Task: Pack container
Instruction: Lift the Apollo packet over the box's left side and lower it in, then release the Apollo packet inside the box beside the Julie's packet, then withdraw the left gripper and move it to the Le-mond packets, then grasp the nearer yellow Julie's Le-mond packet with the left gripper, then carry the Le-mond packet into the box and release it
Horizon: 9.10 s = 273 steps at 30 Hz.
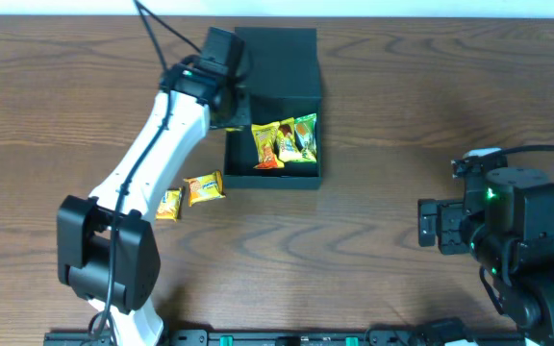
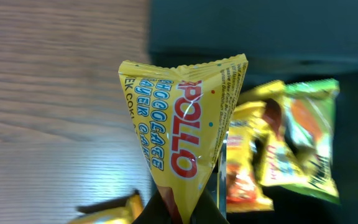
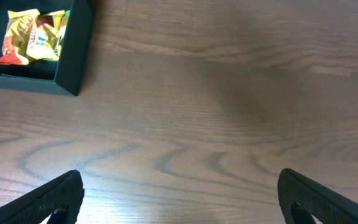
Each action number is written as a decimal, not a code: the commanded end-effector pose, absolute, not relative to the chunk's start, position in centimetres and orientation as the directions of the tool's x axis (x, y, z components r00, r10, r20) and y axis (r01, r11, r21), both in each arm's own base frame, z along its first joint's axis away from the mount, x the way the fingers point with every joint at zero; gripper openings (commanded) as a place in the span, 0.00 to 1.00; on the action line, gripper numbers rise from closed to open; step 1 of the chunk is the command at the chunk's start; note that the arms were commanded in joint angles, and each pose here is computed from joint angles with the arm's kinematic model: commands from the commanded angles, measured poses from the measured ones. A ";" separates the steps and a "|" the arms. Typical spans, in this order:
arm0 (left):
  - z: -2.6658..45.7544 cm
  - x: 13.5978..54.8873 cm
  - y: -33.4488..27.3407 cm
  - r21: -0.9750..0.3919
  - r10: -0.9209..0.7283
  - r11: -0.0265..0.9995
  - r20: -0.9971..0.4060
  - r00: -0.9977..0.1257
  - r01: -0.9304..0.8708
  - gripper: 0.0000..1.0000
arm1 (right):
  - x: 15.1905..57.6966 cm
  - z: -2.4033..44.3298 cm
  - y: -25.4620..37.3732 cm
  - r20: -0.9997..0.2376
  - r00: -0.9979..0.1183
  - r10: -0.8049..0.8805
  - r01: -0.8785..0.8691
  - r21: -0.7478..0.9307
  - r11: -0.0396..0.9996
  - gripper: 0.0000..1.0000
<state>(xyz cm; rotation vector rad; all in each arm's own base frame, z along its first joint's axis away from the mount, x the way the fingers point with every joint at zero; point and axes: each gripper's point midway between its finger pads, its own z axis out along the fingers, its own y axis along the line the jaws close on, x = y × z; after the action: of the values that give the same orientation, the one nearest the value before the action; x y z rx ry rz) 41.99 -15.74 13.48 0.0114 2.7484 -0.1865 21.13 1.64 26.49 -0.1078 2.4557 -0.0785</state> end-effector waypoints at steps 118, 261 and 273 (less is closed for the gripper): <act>12.8 40.5 -18.0 -0.035 0.105 0.990 -0.477 -0.873 0.138 0.05 | 21.1 26.5 1.4 -0.628 -0.770 -0.112 -0.062 -0.102 0.993 0.99; 12.4 37.2 -3.8 0.028 -0.020 0.999 -0.323 -0.946 -0.031 0.30 | 21.1 26.5 1.4 -0.628 -0.770 -0.112 -0.062 -0.102 0.993 0.99; 13.5 37.9 -14.0 -0.028 0.150 0.983 -0.432 -0.889 0.179 0.24 | 21.1 26.5 1.4 -0.628 -0.770 -0.112 -0.062 -0.102 0.993 0.99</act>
<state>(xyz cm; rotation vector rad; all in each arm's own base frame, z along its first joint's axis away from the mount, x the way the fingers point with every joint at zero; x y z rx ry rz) 37.85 -12.28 13.19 0.2100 2.7016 -0.0661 21.13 1.62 26.49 -0.1071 2.4557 -0.0791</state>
